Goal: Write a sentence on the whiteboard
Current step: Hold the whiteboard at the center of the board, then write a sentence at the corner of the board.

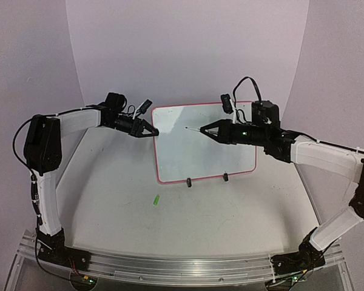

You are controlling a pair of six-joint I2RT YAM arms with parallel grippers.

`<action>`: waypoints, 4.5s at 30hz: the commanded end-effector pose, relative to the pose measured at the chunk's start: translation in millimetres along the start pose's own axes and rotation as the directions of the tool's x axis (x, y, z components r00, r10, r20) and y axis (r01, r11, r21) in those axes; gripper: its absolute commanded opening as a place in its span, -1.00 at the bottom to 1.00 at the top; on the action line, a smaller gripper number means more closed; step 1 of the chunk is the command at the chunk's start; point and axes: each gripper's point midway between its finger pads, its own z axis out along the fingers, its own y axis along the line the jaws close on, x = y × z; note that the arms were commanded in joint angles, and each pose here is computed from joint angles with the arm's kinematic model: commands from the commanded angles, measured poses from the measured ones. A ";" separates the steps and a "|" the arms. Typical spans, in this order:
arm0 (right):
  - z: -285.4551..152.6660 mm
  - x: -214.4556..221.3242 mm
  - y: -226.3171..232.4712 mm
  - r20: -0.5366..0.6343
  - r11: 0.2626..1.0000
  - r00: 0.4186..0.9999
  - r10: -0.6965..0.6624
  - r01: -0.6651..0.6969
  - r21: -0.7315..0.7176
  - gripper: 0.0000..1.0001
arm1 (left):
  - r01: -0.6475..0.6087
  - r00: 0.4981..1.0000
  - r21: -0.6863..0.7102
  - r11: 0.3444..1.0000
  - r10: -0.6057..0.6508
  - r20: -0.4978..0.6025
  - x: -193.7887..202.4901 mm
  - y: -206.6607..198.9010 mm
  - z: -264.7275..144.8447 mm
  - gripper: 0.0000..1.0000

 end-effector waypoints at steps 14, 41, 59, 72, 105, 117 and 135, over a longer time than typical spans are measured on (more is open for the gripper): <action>43.3 -37.3 6.7 0.053 0.996 0.997 -0.058 0.061 -0.061 -1.00 | -0.135 0.991 -0.014 0.991 0.135 0.018 -27.3 -22.2 -16.6 -0.62; 116.0 -45.5 -16.9 0.020 0.992 0.998 -0.054 0.056 -0.115 -1.00 | -0.218 0.976 -0.061 0.974 0.216 -0.042 -6.3 -14.4 -17.2 -1.00; 136.9 -52.6 -33.5 0.046 0.996 0.998 -0.041 0.045 -0.078 -1.00 | -0.217 0.975 -0.055 0.975 0.214 -0.051 -3.7 -16.5 -16.3 -1.00; 139.1 -41.8 -50.2 0.033 0.999 0.999 -0.032 0.033 -0.016 -1.00 | -0.223 0.974 -0.055 0.973 0.220 -0.059 -3.0 -18.5 -14.8 -1.00; 104.2 -39.6 -23.6 0.083 0.994 0.995 -0.054 0.062 -0.091 -1.00 | -0.220 0.975 -0.066 0.973 0.216 -0.058 -3.7 -16.7 -14.7 -1.00; 117.2 -36.7 -37.9 0.076 0.998 0.996 -0.036 0.040 -0.053 -1.00 | -0.218 0.975 -0.066 0.974 0.215 -0.059 -3.3 -16.4 -14.8 -1.00; 137.8 -18.5 -54.7 0.014 0.999 0.999 -0.034 0.034 -0.007 -1.00 | -0.217 0.975 -0.069 0.974 0.212 -0.064 -1.6 -14.5 -13.4 -1.00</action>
